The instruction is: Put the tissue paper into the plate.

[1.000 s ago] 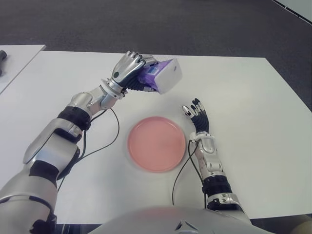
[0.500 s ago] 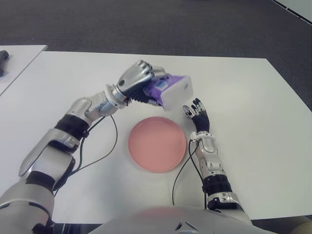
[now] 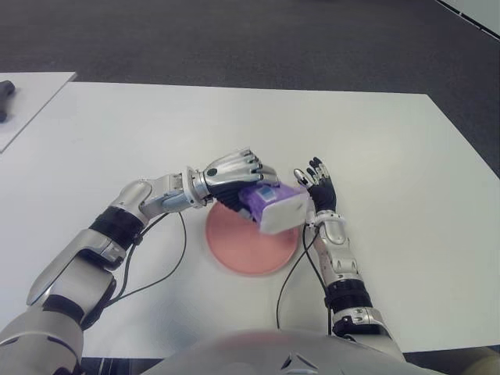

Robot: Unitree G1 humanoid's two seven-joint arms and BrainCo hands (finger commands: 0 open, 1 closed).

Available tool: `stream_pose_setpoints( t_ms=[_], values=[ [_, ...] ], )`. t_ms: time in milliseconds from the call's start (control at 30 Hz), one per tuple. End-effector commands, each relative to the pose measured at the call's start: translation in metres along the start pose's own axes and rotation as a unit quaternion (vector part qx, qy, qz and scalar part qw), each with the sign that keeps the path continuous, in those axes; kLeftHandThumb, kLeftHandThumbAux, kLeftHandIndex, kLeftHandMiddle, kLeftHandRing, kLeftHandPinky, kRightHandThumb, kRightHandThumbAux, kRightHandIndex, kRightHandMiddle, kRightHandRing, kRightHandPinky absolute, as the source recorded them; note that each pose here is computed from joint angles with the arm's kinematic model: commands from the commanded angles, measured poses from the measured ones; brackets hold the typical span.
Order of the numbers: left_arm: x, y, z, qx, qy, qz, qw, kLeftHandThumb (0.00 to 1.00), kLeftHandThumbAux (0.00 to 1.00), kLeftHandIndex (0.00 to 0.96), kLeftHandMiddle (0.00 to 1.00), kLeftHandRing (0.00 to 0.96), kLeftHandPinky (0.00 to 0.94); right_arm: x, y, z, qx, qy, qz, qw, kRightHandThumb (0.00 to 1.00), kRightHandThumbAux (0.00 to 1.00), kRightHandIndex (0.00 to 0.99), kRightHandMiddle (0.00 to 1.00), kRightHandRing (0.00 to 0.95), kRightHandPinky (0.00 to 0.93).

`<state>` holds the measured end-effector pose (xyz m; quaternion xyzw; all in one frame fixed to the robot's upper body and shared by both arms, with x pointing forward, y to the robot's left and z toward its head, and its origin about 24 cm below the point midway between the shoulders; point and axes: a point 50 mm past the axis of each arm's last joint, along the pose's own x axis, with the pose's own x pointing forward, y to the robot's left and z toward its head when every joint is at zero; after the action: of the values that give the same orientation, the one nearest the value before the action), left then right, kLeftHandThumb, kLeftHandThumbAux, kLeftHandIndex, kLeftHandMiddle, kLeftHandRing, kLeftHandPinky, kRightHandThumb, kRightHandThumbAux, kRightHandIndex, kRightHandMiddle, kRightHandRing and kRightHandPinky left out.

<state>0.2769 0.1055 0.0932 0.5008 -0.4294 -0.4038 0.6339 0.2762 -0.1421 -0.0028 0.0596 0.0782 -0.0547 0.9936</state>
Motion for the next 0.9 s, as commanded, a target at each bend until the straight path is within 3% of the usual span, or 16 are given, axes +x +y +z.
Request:
stream_pose_setpoints(
  t_ms=[33,533,900],
  values=[
    [-0.009,-0.017,-0.002,-0.014,0.032,-0.058,0.998,0.853,0.667,0.401,0.537,0.835,0.808,-0.013,-0.008,-0.031,-0.002,0.073,-0.016,0.997,0.204,0.66,0.0,0.0,0.0,0.009],
    [-0.015,-0.044,-0.002,0.028,0.047,-0.187,0.981,0.853,0.666,0.402,0.536,0.824,0.787,-0.014,-0.005,-0.031,-0.002,0.073,-0.016,0.997,0.204,0.66,0.0,0.0,0.0,0.009],
    [-0.019,-0.047,-0.004,0.044,0.033,-0.256,0.965,0.854,0.667,0.4,0.529,0.815,0.732,-0.015,-0.003,-0.032,-0.002,0.073,-0.015,0.997,0.204,0.66,0.0,0.0,0.0,0.009]
  ],
)
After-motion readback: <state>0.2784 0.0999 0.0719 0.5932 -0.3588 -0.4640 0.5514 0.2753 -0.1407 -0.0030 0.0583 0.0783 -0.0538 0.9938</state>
